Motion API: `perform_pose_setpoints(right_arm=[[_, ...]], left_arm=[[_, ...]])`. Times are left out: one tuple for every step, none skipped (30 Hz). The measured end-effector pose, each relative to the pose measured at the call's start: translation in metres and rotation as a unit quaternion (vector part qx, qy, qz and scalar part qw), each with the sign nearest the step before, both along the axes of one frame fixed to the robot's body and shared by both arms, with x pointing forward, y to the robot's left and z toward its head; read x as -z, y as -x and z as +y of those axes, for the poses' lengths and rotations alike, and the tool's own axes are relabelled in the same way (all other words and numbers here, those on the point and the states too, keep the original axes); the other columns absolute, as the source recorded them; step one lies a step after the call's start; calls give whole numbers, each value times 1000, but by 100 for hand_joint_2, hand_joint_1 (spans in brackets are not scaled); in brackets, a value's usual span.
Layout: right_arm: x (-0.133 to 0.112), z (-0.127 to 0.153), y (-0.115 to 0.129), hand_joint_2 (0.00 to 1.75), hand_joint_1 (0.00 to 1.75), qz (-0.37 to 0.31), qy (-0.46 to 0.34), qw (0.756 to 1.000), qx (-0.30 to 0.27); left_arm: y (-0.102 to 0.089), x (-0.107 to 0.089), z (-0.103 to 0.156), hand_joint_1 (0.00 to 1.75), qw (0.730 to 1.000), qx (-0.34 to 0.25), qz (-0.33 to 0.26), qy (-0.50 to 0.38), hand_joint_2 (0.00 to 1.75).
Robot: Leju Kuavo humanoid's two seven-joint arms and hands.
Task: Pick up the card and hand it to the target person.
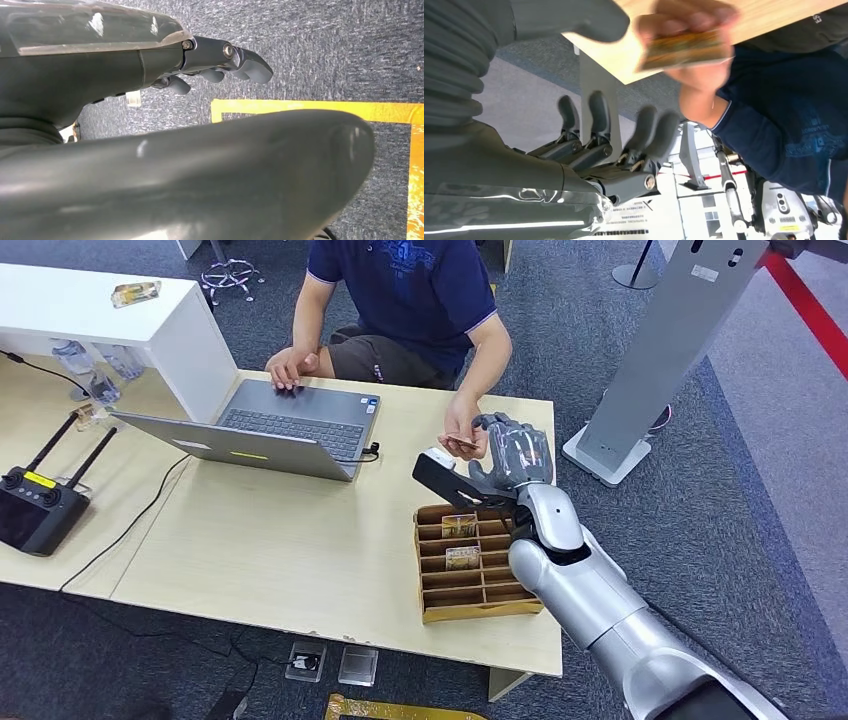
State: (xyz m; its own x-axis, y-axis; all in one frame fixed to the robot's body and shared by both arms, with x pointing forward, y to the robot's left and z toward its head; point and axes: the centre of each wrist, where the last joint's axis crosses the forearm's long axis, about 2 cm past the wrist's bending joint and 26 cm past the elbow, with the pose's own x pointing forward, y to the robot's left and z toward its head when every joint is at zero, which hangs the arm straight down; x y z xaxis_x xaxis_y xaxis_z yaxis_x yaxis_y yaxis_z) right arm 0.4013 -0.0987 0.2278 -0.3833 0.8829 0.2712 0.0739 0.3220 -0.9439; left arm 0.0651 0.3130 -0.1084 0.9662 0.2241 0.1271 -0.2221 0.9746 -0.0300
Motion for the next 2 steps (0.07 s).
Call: perform_pose_setpoints(right_arm=[[0, 0, 0, 175, 0, 0, 0, 1000, 0], [0, 0, 0, 175, 0, 0, 0, 1000, 0]], left_arm=[[0, 0, 0, 0, 1000, 0, 0, 0, 0], [0, 0, 0, 0, 1000, 0, 0, 0, 0]])
